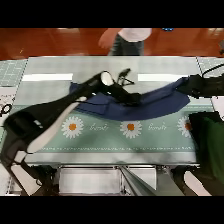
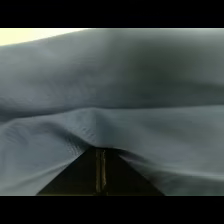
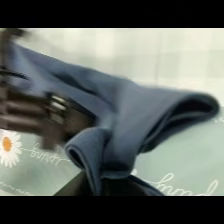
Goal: Fold the shirts.
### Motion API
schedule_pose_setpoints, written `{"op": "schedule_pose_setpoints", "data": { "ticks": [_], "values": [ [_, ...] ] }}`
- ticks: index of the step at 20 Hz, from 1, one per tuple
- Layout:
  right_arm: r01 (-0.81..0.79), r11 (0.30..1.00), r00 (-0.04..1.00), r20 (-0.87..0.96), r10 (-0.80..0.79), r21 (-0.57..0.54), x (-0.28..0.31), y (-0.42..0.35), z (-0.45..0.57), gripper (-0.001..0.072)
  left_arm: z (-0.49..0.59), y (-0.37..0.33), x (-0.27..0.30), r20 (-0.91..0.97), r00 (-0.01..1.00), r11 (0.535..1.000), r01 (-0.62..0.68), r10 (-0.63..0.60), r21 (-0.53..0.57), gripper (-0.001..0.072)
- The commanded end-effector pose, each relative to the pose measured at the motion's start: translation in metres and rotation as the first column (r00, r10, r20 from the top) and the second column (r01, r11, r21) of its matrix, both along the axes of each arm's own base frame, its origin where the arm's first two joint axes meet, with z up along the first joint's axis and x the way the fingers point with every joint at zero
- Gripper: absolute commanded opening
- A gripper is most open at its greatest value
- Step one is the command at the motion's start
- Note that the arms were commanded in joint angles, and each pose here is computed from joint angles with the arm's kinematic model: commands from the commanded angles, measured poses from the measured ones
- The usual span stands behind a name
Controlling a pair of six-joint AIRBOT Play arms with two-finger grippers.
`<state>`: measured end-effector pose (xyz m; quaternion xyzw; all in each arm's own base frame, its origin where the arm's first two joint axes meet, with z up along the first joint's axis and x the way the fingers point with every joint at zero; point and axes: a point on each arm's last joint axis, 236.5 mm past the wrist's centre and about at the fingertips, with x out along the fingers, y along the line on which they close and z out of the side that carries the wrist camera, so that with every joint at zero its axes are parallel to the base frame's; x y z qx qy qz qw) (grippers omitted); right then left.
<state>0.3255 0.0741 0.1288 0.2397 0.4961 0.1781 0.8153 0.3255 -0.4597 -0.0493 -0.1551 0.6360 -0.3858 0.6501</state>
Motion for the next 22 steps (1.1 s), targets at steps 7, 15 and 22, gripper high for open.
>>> {"op": "schedule_pose_setpoints", "data": {
  "ticks": [7, 15, 22],
  "values": [
    [-0.012, 0.997, 1.0, 0.024, 0.01, 0.074, 0.005, 0.046, 0.013, 0.0026, 0.057, 0.108, 0.071, 0.113, 0.991, 0.99, -0.09, 0.078, 0.105, 0.0015],
    [-0.164, 0.934, 0.986, 0.045, 0.158, 0.317, 0.068, 0.235, -0.008, 0.0026, 0.174, 0.424, 0.072, 0.419, 0.703, 0.755, -0.653, 0.574, 0.06, 0.0015],
    [-0.249, 0.876, 0.951, -0.065, 0.301, 0.412, 0.09, 0.362, -0.073, 0.0026, 0.193, 0.427, -0.014, 0.498, 0.642, 0.739, -0.674, 0.584, 0.002, 0.0015]
  ]
}}
